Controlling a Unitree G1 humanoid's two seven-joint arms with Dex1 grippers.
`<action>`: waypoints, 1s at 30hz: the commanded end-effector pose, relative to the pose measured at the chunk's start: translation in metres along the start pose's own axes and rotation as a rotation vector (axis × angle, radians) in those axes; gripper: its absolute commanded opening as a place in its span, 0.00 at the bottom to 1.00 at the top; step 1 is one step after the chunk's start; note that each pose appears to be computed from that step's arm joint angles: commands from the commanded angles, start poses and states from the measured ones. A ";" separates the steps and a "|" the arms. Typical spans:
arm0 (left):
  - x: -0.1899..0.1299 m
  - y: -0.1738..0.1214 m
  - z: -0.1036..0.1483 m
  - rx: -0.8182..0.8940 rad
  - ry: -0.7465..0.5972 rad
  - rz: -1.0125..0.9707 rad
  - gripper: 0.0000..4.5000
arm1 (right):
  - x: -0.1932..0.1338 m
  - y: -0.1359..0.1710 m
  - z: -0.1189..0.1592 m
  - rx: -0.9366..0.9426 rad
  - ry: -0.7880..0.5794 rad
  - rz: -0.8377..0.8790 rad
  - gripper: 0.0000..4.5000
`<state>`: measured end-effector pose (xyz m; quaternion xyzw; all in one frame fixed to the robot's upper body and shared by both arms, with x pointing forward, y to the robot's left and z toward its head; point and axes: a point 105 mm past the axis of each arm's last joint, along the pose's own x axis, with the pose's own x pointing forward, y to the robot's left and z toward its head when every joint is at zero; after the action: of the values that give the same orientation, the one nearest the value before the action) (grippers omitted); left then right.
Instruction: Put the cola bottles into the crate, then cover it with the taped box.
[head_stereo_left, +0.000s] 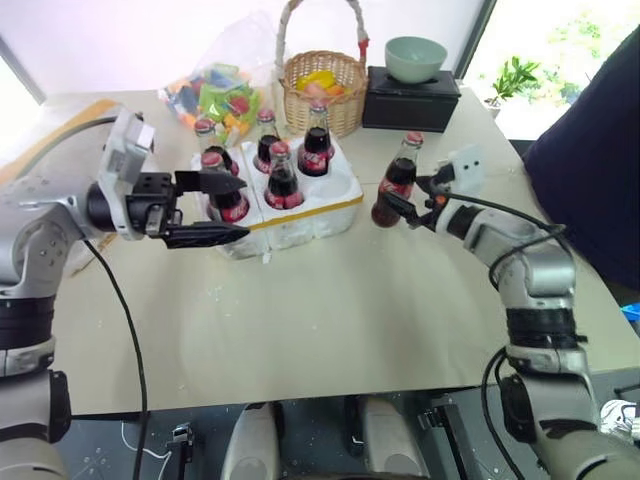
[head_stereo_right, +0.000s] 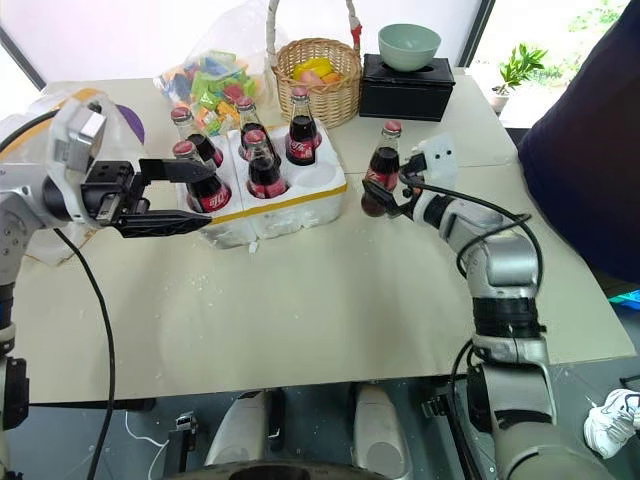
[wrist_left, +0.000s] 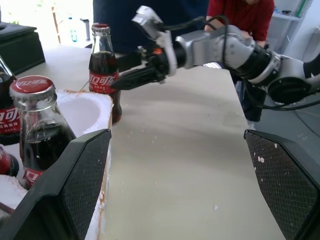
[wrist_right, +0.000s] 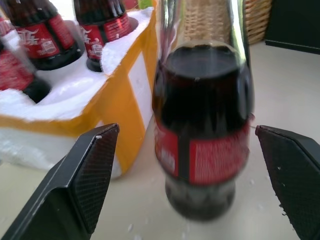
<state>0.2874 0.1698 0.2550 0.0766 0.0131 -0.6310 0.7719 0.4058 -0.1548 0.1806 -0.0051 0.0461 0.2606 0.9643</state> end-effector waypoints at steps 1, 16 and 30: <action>-0.008 -0.004 0.010 0.050 -0.002 0.025 1.00 | 0.014 -0.007 0.012 -0.022 -0.043 -0.009 0.99; -0.039 -0.009 0.008 0.031 -0.002 0.169 1.00 | -0.024 0.034 0.112 -0.116 -0.391 0.221 0.63; -0.041 -0.010 0.007 0.031 -0.015 0.209 1.00 | 0.021 0.102 0.104 -0.094 -0.335 0.410 0.63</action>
<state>0.2743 0.2057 0.2540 0.0703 0.0086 -0.5482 0.8333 0.3884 -0.0580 0.2608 0.0179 -0.0736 0.4386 0.8955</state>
